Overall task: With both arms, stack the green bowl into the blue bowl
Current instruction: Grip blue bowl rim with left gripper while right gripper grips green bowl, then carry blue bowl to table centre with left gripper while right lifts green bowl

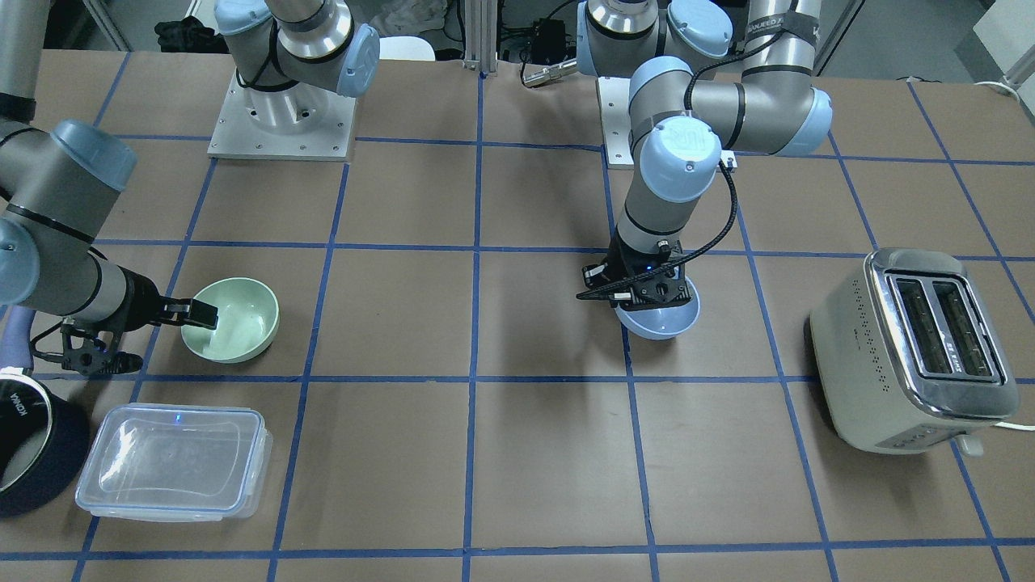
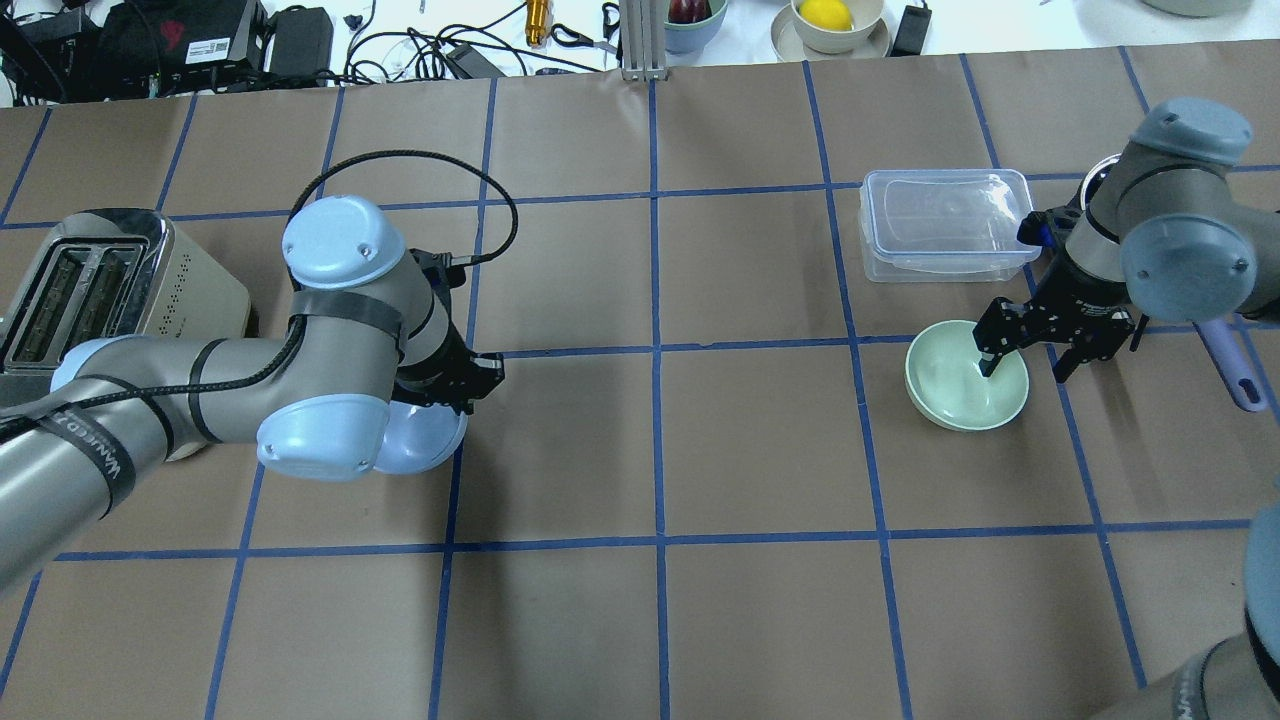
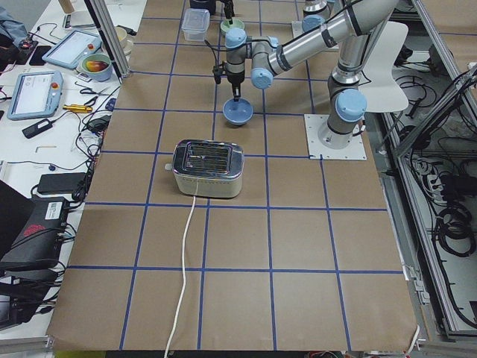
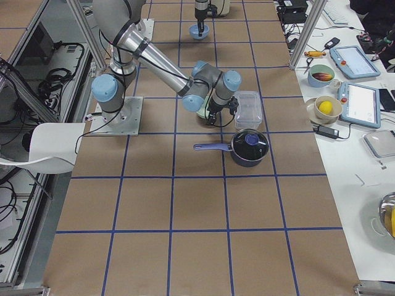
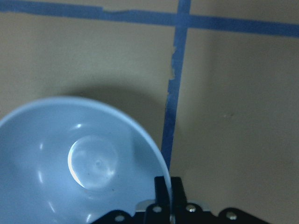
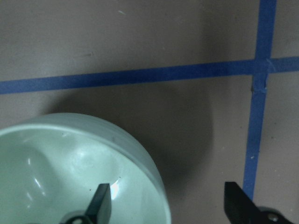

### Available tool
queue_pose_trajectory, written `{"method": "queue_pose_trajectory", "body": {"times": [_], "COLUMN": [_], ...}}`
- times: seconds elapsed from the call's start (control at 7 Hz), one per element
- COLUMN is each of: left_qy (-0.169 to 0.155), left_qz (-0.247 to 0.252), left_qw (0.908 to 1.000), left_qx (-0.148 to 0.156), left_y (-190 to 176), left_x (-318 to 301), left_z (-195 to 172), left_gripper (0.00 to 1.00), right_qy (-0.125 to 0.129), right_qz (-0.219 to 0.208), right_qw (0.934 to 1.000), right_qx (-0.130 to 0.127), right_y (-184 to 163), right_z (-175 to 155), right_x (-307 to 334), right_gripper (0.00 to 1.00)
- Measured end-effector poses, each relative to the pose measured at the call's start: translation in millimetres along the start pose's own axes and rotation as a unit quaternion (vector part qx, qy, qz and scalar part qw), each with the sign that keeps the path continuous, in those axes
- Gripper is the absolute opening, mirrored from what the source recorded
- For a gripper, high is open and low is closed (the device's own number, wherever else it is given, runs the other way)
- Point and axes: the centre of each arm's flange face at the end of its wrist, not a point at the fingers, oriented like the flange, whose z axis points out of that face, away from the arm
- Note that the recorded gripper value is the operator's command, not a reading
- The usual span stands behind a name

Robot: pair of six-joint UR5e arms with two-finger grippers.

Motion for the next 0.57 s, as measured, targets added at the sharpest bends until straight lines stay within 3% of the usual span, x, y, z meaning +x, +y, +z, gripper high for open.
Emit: {"method": "queue_pose_trajectory", "body": {"times": [0.29,0.57], "left_qy": [0.019,0.065], "left_qz": [-0.025,-0.064], "left_qw": [0.9995,0.9958], "left_qx": [0.005,0.011], "left_y": [-23,-36], "left_x": [92,184], "left_z": [-28,-25], "left_gripper": [0.0,0.0], "right_qy": [0.0,0.001], "right_qz": [-0.004,-0.005], "right_qw": [1.0,1.0], "right_qx": [0.002,0.007], "right_y": [-1,-2], "right_z": [1,-5], "right_x": [0,0], "right_gripper": [0.0,0.0]}}
